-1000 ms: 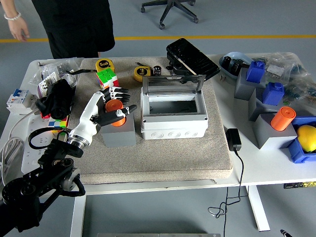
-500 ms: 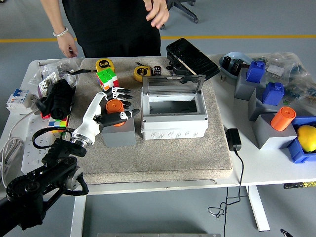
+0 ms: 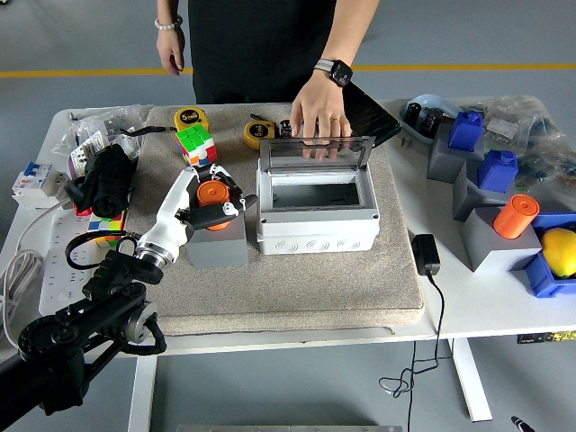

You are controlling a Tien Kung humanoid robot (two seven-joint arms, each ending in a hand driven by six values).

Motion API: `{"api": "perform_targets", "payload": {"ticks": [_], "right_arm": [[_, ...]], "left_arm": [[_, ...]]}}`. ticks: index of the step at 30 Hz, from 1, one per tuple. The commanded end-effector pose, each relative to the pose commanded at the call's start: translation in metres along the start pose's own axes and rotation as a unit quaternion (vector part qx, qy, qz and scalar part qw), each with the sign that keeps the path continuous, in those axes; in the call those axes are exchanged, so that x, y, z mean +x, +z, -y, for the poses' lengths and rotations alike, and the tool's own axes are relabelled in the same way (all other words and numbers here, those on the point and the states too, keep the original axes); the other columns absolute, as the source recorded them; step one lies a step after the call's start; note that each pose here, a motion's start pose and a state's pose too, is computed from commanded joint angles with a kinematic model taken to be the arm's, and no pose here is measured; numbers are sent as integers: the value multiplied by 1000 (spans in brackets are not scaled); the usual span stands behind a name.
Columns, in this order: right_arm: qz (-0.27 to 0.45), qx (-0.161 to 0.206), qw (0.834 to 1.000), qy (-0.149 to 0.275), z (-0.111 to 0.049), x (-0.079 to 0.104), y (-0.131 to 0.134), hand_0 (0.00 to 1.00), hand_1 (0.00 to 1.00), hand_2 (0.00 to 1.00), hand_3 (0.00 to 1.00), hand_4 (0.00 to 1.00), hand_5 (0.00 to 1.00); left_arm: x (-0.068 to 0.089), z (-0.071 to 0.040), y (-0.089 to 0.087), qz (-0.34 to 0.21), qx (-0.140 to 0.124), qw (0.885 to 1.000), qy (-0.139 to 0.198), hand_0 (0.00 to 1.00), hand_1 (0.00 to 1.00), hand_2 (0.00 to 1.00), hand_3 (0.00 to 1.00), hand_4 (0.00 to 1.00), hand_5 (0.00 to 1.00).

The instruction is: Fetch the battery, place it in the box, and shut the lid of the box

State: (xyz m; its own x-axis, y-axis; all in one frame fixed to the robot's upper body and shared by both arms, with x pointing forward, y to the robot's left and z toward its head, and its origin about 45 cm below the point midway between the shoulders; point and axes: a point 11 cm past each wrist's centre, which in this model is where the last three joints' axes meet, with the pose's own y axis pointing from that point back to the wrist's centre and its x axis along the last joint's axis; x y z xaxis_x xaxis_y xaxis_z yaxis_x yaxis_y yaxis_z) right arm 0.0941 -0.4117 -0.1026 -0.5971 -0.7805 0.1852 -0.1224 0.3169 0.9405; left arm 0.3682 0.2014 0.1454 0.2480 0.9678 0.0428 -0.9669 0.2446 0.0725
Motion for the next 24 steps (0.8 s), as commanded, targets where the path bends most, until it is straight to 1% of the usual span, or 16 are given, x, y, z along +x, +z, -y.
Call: {"api": "perform_targets", "payload": {"ticks": [2,3,8,9,14,15,20,21,24], "right_arm": [[0,0,1000,0,0,0,0,676,647,666,554,880,440],[0,0,1000,0,0,0,0,674,648,666,553,880,442],[0,1,1000,0,0,0,0,674,648,666,553,880,442],[0,1,1000,0,0,0,0,674,648,665,554,880,441],[-1,1,1000,0,0,0,-1,674,648,665,554,880,441],[-1,1,1000,-1,0,0,-1,676,647,666,553,880,440],[-1,1,1000,-1,0,-1,-1,676,647,666,553,880,440],[-1,1,1000,-1,0,-1,-1,676,647,665,553,879,440],[-1,1,1000,-1,0,-1,-1,676,647,665,553,879,440]], "left_arm": [[-1,0,-1,0,1,1000,-2,343,347,310,279,824,2],[-1,0,-1,-1,1,1000,-3,304,284,213,217,633,2],[-2,1,-3,-4,4,1000,-9,304,284,213,217,633,2],[-2,1,-3,-5,4,1000,-9,239,198,156,159,280,2],[-4,3,-4,-10,7,1000,-16,239,198,156,159,280,2],[-5,3,-4,-10,8,1000,-17,215,141,110,158,2,2],[-6,4,-4,-11,10,1000,-19,215,141,110,158,2,2],[-6,4,-4,-13,10,1000,-19,204,98,92,169,2,2],[-5,4,-4,-16,12,1000,-17,204,98,92,169,2,2]]}}
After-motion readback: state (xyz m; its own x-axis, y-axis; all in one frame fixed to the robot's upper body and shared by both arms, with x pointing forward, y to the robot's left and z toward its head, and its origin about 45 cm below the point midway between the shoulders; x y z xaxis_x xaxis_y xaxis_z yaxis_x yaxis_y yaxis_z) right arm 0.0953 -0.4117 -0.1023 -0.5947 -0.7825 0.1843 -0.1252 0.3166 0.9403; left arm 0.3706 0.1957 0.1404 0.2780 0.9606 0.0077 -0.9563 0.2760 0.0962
